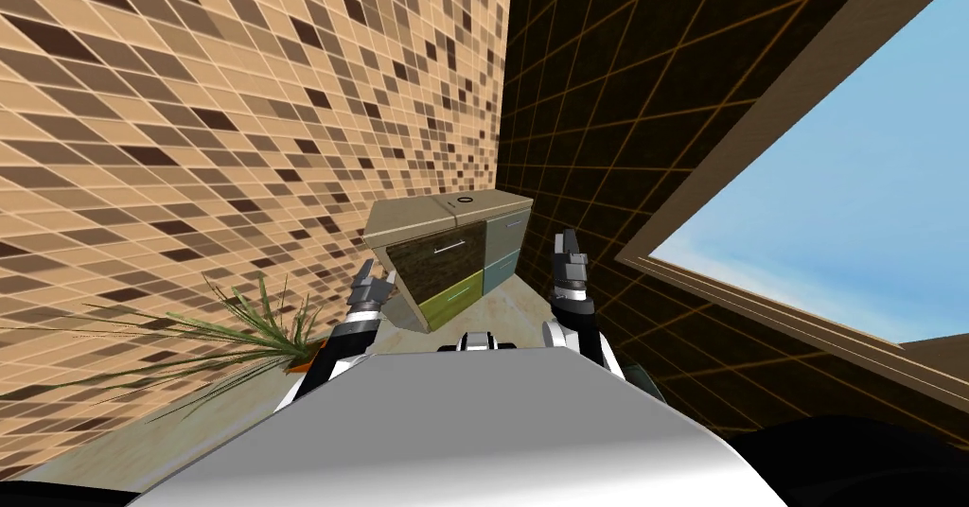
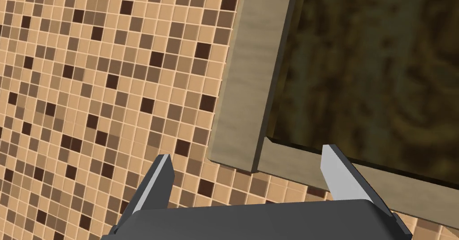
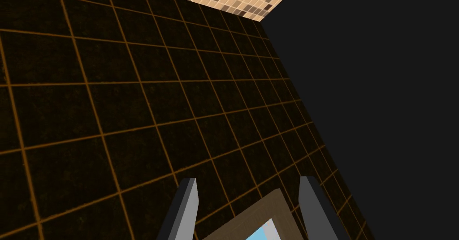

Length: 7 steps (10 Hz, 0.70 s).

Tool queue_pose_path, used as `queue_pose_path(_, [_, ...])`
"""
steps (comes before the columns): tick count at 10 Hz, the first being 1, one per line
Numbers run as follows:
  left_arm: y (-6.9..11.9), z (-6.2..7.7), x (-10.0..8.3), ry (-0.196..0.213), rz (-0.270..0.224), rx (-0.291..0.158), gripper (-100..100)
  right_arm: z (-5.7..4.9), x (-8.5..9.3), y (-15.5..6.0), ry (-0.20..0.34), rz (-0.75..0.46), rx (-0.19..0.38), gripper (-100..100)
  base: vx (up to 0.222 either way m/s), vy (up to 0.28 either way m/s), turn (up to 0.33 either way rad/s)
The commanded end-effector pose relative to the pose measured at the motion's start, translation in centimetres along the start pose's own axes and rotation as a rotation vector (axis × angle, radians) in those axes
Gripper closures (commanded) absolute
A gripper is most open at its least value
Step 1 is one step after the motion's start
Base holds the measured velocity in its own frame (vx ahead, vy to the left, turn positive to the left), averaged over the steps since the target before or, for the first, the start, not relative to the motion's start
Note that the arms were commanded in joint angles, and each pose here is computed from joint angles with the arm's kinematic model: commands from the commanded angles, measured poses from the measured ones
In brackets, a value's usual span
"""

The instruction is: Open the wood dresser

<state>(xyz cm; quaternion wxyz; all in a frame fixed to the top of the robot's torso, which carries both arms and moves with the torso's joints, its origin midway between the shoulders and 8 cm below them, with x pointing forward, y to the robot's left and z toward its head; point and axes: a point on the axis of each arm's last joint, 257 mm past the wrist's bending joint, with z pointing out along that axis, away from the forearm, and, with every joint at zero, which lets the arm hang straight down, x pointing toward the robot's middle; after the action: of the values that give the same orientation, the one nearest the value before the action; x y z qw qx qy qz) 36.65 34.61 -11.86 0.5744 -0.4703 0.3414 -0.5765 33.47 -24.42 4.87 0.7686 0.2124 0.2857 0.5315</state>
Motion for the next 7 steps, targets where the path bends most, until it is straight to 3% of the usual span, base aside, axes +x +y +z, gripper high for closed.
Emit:
queue_pose_path(1, [1.3, -0.3, -1.5, -0.028, -0.015, -0.039, -100, 0.0, 0.0, 0.0, 0.0, 0.0, 0.0, 0, 0.169, -0.169, 0.098])
queue_pose_path(5, [3.0, -1.2, -3.7, -0.083, -0.049, -0.086, -100, 0.0, 0.0, 0.0, 0.0, 0.0, 0.0, 0, 0.167, -0.185, 0.093])
queue_pose_path(7, [4.1, -1.9, -5.1, -0.13, -0.082, -0.112, -100, 0.0, 0.0, 0.0, 0.0, 0.0, 0.0, 0, 0.163, -0.203, 0.118])
